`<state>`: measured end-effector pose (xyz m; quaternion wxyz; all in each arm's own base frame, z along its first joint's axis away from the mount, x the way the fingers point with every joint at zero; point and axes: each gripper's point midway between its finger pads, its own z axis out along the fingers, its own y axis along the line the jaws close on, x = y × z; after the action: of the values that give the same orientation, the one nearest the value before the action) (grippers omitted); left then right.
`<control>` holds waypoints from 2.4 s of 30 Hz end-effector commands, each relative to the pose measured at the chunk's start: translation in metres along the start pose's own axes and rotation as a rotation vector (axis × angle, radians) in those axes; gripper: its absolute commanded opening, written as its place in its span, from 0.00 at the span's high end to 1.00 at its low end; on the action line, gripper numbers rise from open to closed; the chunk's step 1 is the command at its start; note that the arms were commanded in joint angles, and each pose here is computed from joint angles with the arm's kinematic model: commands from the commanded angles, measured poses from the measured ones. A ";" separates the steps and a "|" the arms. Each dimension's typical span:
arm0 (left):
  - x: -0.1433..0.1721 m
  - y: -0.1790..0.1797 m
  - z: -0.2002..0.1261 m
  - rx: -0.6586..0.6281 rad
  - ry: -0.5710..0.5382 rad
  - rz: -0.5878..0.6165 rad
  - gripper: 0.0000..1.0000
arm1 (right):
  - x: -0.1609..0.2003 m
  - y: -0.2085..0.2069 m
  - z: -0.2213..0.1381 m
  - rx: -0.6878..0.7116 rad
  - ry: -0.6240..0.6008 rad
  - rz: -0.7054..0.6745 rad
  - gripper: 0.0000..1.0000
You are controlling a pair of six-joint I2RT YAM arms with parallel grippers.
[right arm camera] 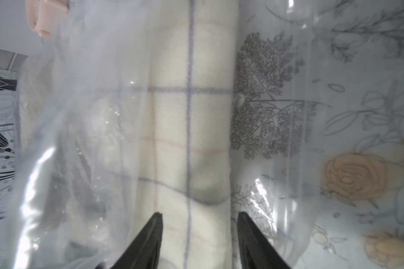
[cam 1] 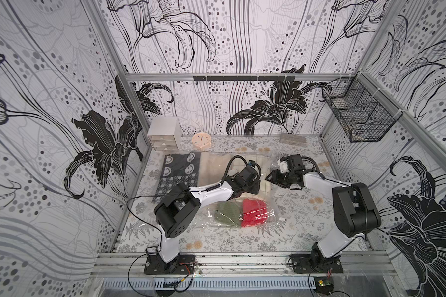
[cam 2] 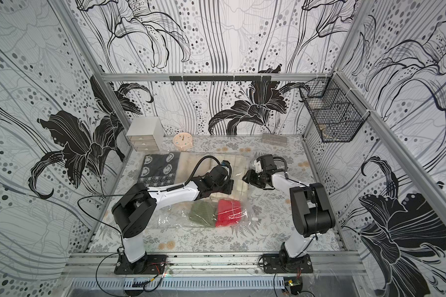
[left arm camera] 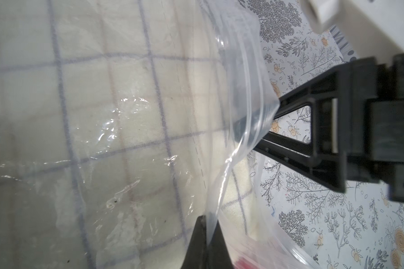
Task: Take the scarf out of the vacuum bag
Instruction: Open the vacuum bag at the center of the board, then take out the scarf from the vacuum bag.
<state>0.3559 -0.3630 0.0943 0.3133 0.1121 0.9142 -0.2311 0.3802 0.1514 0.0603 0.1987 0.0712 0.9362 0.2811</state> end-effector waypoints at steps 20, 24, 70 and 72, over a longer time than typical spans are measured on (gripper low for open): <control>-0.025 -0.056 -0.027 0.125 -0.060 0.106 1.00 | 0.027 -0.013 0.006 0.006 0.070 0.042 0.45; -0.025 -0.055 -0.026 0.114 -0.053 0.113 1.00 | 0.016 -0.009 0.019 -0.039 0.039 0.058 0.44; 0.010 -0.004 0.015 -0.063 0.033 0.090 1.00 | -0.014 0.001 -0.010 -0.076 -0.013 0.103 1.00; 0.010 -0.002 0.015 -0.064 0.032 0.086 1.00 | -0.014 -0.005 -0.015 -0.038 -0.010 0.107 1.00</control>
<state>0.3480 -0.3808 0.0849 0.3061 0.1588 0.9179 -0.1962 0.3877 0.1504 0.0616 0.1849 0.1146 0.9164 0.3359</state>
